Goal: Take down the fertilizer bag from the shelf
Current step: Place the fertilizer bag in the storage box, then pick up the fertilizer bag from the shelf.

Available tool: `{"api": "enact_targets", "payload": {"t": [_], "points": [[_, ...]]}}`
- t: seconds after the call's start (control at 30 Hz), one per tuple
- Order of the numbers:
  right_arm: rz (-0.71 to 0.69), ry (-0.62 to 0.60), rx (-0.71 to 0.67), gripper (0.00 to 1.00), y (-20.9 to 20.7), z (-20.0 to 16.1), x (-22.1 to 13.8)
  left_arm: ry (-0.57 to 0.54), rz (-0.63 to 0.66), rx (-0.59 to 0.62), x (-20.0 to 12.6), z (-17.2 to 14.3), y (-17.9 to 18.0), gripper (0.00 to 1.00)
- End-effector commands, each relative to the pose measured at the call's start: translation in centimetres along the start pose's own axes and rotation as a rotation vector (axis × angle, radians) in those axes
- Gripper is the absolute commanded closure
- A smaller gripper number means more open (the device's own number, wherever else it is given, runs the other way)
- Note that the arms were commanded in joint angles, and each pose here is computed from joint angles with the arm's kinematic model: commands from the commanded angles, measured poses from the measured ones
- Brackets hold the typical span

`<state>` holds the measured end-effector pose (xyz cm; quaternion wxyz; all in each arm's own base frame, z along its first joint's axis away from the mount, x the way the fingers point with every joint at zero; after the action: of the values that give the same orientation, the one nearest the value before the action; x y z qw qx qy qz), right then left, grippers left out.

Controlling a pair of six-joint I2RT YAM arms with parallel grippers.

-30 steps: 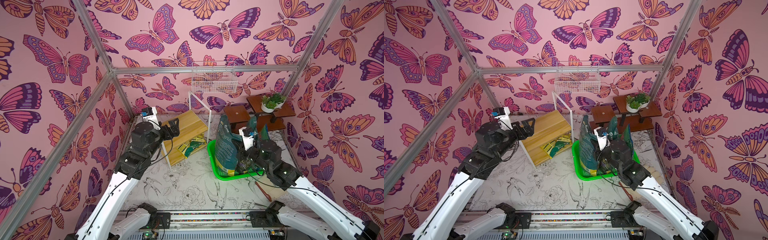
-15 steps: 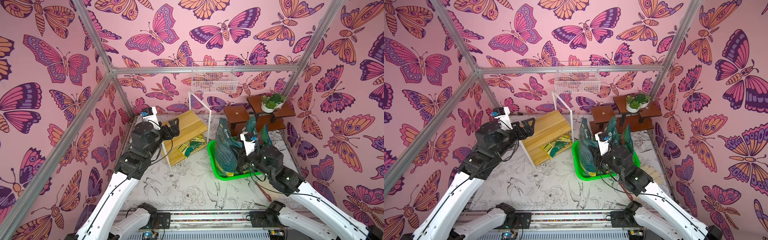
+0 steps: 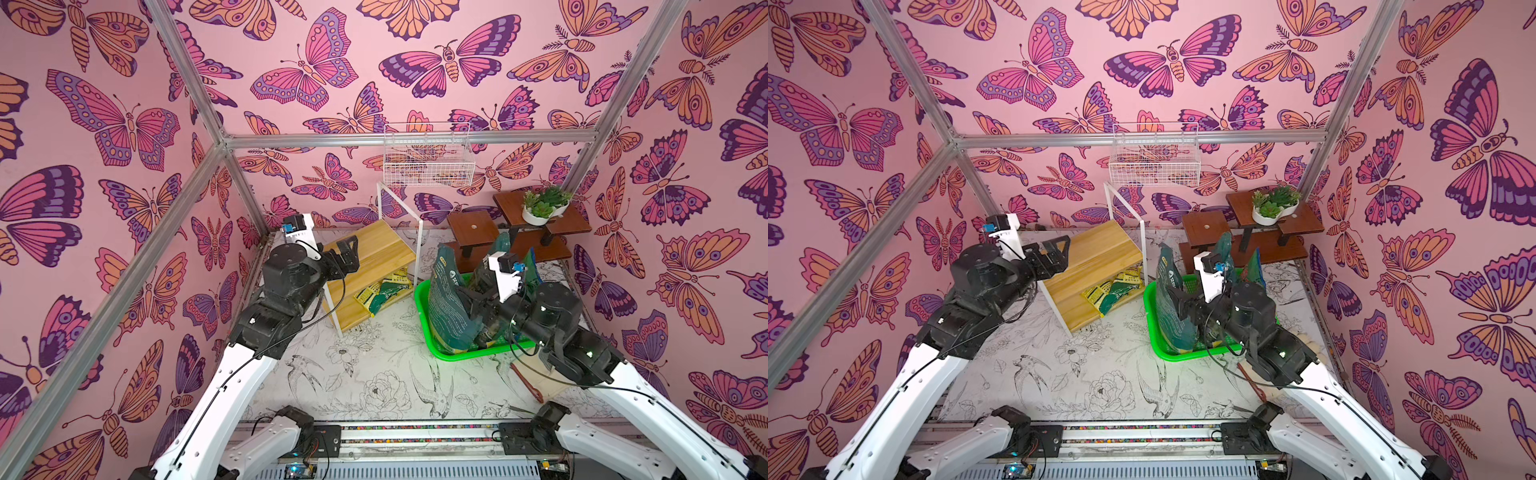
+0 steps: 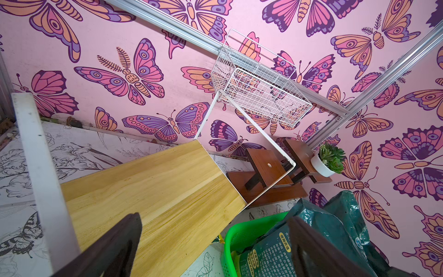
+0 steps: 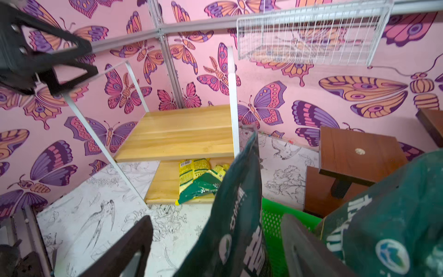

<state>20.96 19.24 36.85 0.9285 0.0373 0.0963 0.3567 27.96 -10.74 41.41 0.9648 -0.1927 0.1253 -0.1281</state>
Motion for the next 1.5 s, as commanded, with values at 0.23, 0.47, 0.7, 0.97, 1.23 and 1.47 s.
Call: {"api": "enact_targets", "payload": {"t": [0.23, 0.47, 0.7, 0.97, 1.23, 1.47], "points": [[0.110, -0.024, -0.031, 0.05, 2.3, 6.1, 0.8, 0.037, 0.022, -0.003, 0.3, -1.5, 0.6, 0.00], [0.286, 0.060, 0.062, 0.19, 5.5, 7.4, 4.7, 0.038, 0.048, 0.003, 0.4, -1.9, 1.1, 0.00], [0.390, 0.196, 0.011, 0.40, 10.9, 3.7, 8.0, 0.023, 0.119, 0.008, 0.2, -1.9, 2.8, 0.00], [0.296, 0.364, -0.138, 0.42, 12.4, -3.6, 9.3, -0.020, 0.187, -0.019, -1.3, -0.3, 5.3, 0.00], [0.289, 0.581, -0.378, 0.57, 11.7, -11.2, 10.6, -0.033, 0.189, -0.039, -2.4, -0.3, 5.7, 0.00], [0.234, 0.654, -0.485, 0.59, 11.3, -15.6, 14.8, -0.052, 0.183, -0.041, -3.2, -0.2, 5.6, 0.00]]}}
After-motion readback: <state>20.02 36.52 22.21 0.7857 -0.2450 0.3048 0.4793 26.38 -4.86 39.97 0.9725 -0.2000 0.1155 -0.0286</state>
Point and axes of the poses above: each gripper's point midway between its finger pads, its own x axis out along the fingers, its own y axis along the line the jaws close on, z = x × y, the point moved 4 cm from there along -x, back along the fingers, and after that the axes turned 2 degrees about x, right-handed, at the moved point
